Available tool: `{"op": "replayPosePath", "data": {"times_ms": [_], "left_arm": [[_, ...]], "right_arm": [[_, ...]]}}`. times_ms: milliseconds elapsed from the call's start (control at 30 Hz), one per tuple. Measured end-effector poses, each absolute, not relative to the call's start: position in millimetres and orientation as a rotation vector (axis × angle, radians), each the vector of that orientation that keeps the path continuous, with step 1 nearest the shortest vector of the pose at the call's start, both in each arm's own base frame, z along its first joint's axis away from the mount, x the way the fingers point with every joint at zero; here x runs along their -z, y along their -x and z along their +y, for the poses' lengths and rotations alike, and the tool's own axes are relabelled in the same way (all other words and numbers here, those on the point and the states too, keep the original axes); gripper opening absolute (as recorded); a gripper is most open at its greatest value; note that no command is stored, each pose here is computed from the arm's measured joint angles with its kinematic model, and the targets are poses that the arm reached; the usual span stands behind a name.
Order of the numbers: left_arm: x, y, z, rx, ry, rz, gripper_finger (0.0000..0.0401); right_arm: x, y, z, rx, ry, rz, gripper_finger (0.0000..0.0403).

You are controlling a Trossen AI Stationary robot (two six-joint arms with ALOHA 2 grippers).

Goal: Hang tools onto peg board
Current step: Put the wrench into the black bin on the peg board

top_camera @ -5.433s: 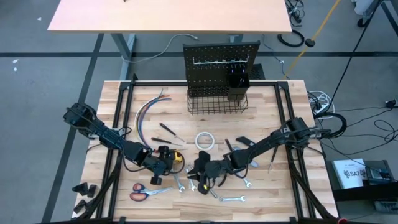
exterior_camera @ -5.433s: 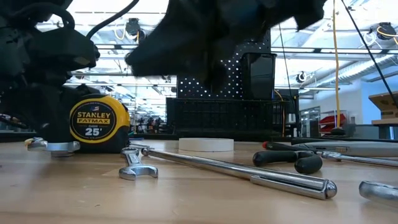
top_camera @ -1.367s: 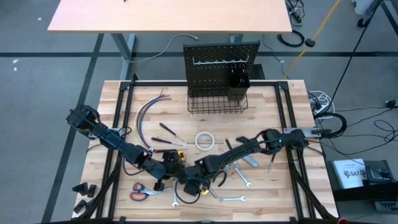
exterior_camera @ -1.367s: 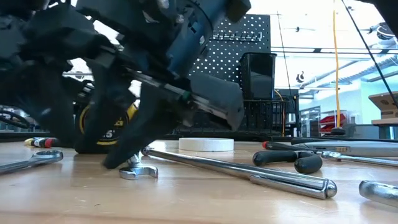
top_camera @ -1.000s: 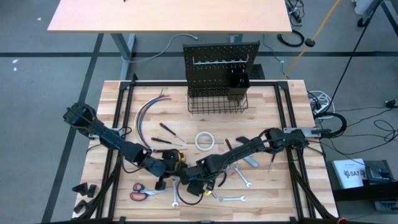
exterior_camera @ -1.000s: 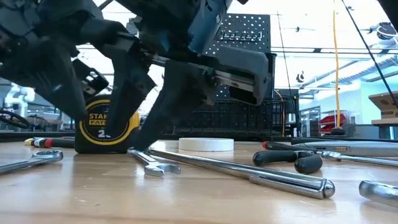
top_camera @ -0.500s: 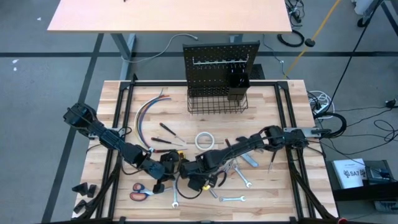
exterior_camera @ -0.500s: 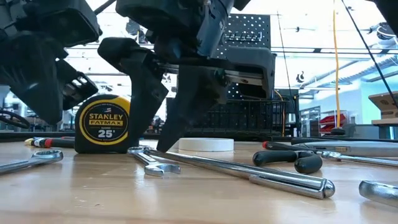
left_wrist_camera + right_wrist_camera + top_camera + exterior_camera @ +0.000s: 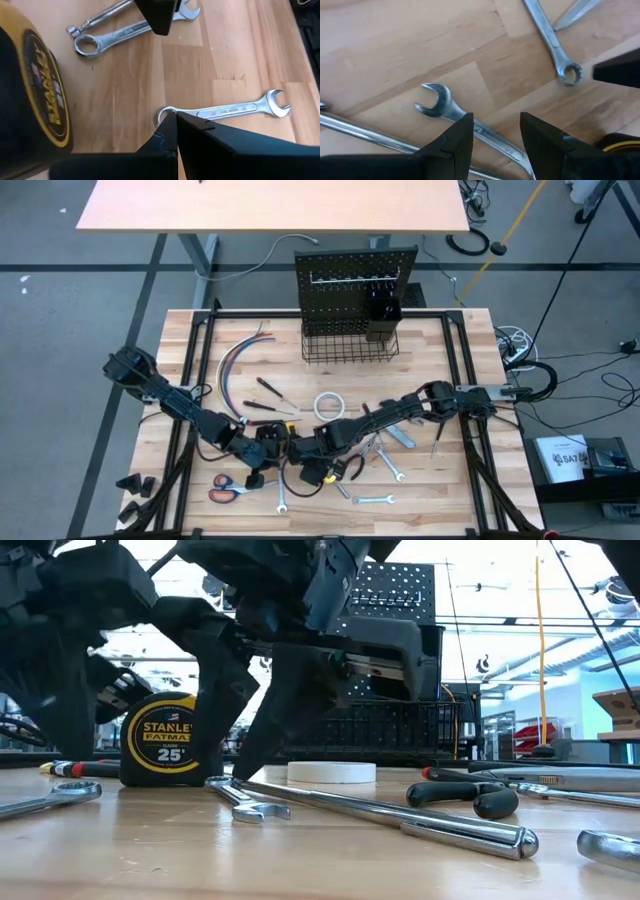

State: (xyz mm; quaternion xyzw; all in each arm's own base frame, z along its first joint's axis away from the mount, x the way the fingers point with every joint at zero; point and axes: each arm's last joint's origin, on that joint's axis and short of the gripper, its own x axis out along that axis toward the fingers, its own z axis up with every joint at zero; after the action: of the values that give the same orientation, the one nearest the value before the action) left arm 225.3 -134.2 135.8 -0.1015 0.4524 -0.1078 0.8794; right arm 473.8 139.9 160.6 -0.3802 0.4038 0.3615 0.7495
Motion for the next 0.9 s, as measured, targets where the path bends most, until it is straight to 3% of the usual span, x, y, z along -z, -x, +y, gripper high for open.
{"op": "replayPosePath", "data": {"times_ms": [667,900], "left_arm": [[-117.2,-227.0,-131.8,0.195,0.180,1.035,0.0001],[-116.4,-224.4,-133.8,0.253,0.202,1.077,0.0001]], "right_arm": [[-161.1,-479.5,136.8,-0.800,0.835,0.818,0.0153],[-153.9,-486.6,140.9,-0.957,0.912,0.635,0.0153]]}}
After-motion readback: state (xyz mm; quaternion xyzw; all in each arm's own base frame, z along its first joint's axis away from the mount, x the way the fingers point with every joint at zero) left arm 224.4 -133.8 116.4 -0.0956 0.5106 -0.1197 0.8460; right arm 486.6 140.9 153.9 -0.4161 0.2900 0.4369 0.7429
